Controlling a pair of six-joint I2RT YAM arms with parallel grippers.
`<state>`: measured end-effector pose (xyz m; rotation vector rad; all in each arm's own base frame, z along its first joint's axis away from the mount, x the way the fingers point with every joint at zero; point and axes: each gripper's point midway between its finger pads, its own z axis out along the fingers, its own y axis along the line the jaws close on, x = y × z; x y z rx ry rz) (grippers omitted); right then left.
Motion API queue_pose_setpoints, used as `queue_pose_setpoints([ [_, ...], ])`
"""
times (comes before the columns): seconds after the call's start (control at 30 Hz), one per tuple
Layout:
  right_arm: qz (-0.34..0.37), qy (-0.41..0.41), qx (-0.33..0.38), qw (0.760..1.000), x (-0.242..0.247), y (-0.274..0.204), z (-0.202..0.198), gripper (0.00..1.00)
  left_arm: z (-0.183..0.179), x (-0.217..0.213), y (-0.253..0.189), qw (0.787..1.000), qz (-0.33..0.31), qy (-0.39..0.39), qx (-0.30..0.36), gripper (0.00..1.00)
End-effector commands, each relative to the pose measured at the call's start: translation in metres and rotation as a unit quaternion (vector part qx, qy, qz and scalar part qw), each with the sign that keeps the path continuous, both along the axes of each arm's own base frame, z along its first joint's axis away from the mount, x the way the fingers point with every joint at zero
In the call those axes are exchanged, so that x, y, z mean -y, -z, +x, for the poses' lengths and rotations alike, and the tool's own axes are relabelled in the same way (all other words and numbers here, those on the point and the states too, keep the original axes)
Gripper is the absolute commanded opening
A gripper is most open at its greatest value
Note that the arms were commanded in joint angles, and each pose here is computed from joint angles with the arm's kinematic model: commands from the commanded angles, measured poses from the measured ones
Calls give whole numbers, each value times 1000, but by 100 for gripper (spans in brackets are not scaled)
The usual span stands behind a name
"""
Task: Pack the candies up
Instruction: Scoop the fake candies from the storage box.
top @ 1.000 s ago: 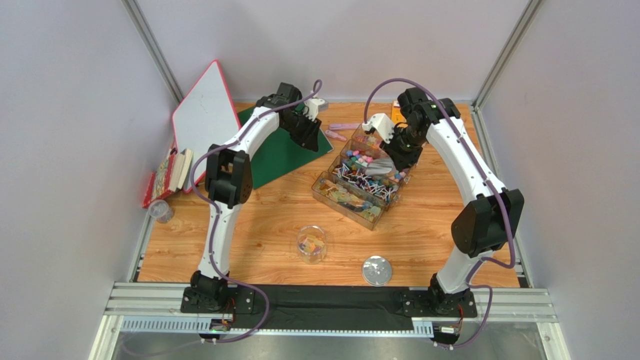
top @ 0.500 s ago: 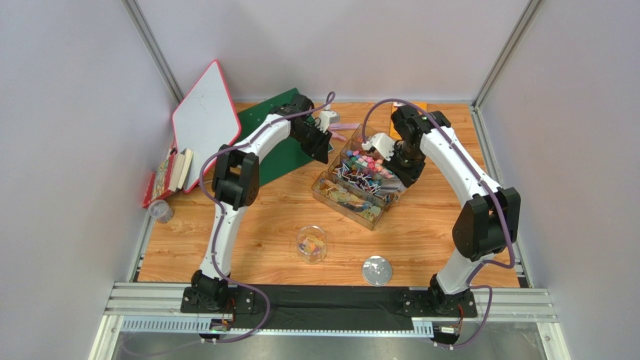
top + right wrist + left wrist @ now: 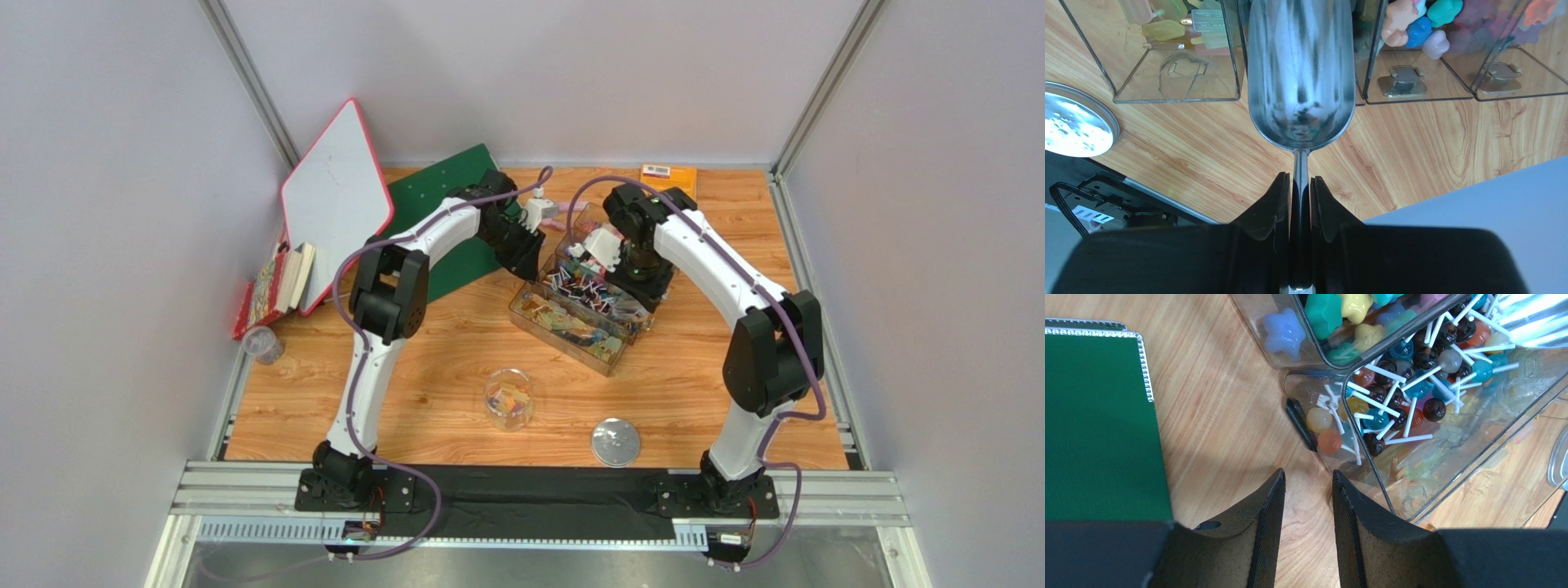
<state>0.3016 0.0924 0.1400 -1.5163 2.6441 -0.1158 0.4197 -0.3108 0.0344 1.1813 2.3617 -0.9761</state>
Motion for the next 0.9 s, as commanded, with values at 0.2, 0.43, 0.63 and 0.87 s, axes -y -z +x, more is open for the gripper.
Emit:
queue_pose_setpoints([
  [0.2,-112,58,-153,980,20,-1,-62,0,1,19,-36,998,-54,17,30,41],
  [0.43,-111,61,-148,981,7,6,-43,0,-1,22,-35,997,-66,18,20,41],
  [0.63,-108,56,-144,982,-6,13,-26,0,-3,27,-37,996,-80,22,12,41],
  [0.87,-97,48,-147,983,-25,26,-14,0,-7,27,-35,996,-84,22,-1,41],
])
